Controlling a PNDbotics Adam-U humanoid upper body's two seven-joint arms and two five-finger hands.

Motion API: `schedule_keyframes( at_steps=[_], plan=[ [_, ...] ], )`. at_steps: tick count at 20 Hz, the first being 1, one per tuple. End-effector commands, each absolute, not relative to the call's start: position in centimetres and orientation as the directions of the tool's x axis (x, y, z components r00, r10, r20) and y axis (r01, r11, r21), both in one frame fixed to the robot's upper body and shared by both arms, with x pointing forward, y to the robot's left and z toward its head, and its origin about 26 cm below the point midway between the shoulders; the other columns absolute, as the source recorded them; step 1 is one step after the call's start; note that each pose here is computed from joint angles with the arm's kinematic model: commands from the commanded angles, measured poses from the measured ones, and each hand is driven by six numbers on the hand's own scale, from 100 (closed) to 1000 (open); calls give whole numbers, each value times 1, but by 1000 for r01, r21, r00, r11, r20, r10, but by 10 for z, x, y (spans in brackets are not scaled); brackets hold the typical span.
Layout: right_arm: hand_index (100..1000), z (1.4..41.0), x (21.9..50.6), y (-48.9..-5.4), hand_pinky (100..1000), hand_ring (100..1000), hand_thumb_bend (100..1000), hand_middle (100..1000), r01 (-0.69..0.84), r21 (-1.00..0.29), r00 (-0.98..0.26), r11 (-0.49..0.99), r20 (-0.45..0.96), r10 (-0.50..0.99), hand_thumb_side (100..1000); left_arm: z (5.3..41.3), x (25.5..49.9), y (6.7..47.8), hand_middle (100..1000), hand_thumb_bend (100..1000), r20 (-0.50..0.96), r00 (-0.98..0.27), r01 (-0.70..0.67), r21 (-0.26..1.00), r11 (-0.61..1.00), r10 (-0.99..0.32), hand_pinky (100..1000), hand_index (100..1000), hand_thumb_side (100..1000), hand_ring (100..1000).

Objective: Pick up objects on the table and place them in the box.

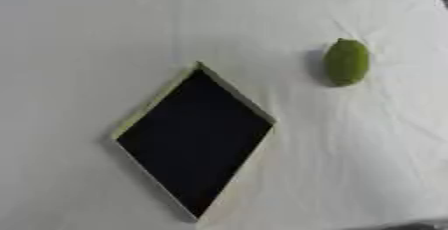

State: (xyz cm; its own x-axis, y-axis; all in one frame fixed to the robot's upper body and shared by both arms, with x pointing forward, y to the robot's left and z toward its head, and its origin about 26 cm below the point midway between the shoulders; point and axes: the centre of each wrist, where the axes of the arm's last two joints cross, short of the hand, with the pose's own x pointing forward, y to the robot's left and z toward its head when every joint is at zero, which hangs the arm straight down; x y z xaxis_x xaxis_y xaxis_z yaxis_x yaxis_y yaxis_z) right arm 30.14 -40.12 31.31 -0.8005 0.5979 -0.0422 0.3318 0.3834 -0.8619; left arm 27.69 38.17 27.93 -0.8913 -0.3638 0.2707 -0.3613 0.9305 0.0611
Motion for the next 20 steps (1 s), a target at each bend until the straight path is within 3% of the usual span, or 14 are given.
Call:
schedule_keyframes(
  at_steps=[1, 11, 20],
  plan=[
    [850, 332, 299, -400, 803, 843, 100, 843, 365, -902, -777, 232, -157, 609, 100, 290, 272, 381, 603, 100, 231, -902, -358, 74, 931, -365, 508, 662, 461, 594],
    [862, 331, 306, -386, 838, 887, 100, 865, 343, -937, -771, 57, -247, 588, 141, 291, 273, 379, 604, 100, 232, -906, -346, 77, 935, -354, 507, 661, 464, 595],
    [869, 312, 318, -389, 876, 924, 100, 861, 164, -986, -778, -8, -135, 613, 364, 291, 274, 377, 605, 100, 232, -909, -337, 77, 938, -345, 508, 661, 466, 595]
  ],
)
